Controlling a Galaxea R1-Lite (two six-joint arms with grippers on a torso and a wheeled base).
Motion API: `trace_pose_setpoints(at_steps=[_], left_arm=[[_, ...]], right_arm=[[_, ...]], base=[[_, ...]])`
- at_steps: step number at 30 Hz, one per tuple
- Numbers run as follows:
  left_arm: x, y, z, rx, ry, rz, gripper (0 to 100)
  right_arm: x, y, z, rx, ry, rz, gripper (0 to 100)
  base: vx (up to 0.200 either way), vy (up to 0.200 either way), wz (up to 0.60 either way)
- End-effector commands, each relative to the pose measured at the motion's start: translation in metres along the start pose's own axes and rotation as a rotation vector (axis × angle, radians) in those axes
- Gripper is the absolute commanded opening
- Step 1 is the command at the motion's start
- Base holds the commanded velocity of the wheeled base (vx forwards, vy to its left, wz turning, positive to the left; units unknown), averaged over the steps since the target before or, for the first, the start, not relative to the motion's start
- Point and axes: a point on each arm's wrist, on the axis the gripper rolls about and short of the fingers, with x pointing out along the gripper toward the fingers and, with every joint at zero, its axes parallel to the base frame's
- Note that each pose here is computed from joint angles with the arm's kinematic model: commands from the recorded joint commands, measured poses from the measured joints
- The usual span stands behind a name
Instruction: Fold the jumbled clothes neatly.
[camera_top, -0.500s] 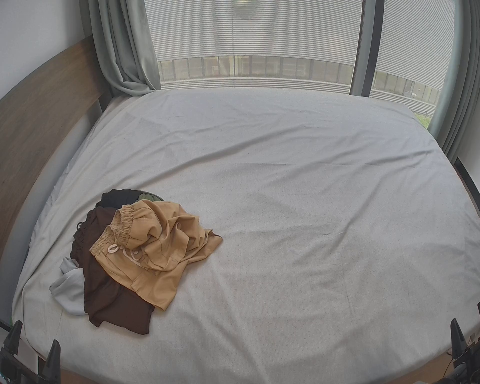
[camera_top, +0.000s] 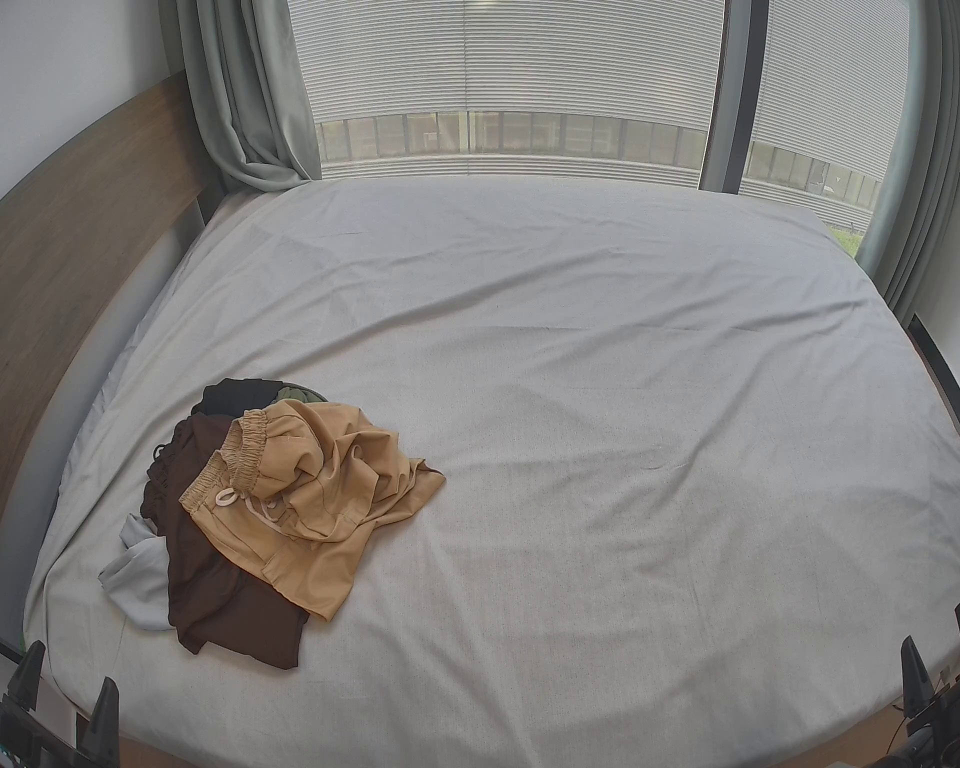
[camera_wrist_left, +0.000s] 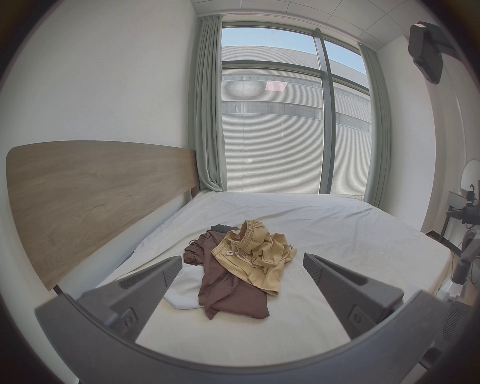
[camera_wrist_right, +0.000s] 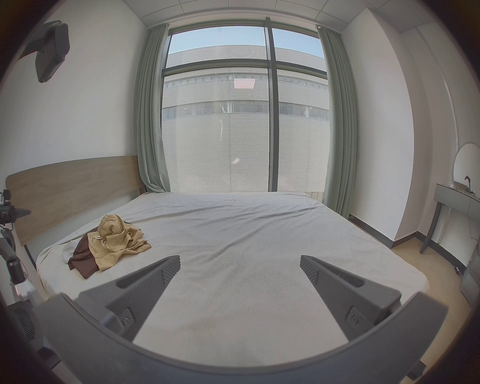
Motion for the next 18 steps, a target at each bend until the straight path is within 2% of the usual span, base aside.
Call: trace_pose_setpoints(at_steps=[1, 18], left_arm=[[0.0, 0.0001, -0.0052, -0.001, 0.001, -0.002, 100], [0.0, 0.0001, -0.0047, 0.006, -0.004, -0.002, 100]], right_arm=[[0.0, 0.0, -0.0053, 0.0, 0.002, 0.0, 100], [0.0, 0.0, -0.0053, 0.003, 0.002, 0.0, 100]], base=[[0.0, 0.0, 0.0], [0.0, 0.0, 0.0]])
